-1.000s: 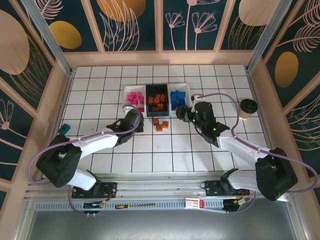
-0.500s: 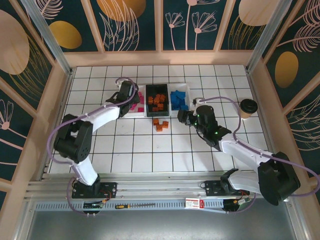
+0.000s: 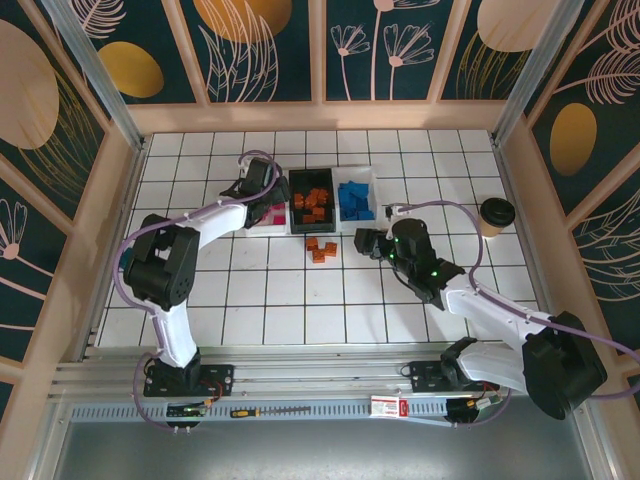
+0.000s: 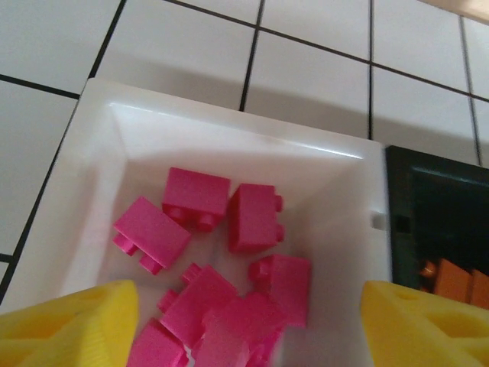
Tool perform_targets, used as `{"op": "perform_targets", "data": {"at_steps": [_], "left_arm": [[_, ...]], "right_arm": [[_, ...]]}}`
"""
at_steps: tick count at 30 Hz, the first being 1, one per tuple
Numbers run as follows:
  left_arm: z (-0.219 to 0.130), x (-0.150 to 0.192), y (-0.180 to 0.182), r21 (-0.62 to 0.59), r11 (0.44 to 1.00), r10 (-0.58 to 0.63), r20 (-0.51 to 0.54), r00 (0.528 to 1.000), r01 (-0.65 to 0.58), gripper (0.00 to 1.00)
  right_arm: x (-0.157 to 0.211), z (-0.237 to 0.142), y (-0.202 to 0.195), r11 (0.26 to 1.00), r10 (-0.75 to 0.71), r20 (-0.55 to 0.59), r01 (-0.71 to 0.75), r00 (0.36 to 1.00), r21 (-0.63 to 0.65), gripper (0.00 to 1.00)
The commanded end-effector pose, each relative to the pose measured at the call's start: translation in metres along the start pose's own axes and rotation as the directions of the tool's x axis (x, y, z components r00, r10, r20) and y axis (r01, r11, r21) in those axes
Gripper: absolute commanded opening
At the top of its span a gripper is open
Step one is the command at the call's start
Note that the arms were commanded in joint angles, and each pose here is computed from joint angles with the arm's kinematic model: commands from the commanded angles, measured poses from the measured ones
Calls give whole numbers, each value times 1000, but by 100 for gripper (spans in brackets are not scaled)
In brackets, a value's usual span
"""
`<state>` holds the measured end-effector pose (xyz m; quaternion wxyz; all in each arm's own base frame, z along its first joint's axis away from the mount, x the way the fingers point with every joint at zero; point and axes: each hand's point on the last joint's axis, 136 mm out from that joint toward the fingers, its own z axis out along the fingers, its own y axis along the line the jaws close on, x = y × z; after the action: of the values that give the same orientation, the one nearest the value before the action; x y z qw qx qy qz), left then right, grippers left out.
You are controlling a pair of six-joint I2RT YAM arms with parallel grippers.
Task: Sort the legos into containers by color
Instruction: Place the lego in the container, then move the lego to the center of the table.
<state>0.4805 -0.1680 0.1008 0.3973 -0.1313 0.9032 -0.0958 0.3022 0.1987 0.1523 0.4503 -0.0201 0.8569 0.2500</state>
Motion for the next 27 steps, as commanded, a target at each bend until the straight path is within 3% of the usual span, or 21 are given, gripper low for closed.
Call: {"op": "perform_targets", "data": {"at_steps": [1,8,11,17,27], "left_arm": [[-39,-27,-12,93,995,-35,62,997,29,83],[-108,-28,-25,271,960,-94,100,991,64,99],[-129,-9,-24,305,952,-73,109,991,36,99],[-147,42,-15,332,943,-26,70,997,2,99],[-151,111,20,364,927,-89,-23,996,91,99]], "right_arm": [[1,-3,3,1000,14,8,-14,1000,-3,66],[8,3,11,1000,5,-11,-5,1000,-27,67],[17,8,16,999,-4,-36,3,999,-37,67],[35,24,25,998,-30,-88,25,996,-60,67],[57,62,40,997,-58,-160,49,985,-56,67]]}}
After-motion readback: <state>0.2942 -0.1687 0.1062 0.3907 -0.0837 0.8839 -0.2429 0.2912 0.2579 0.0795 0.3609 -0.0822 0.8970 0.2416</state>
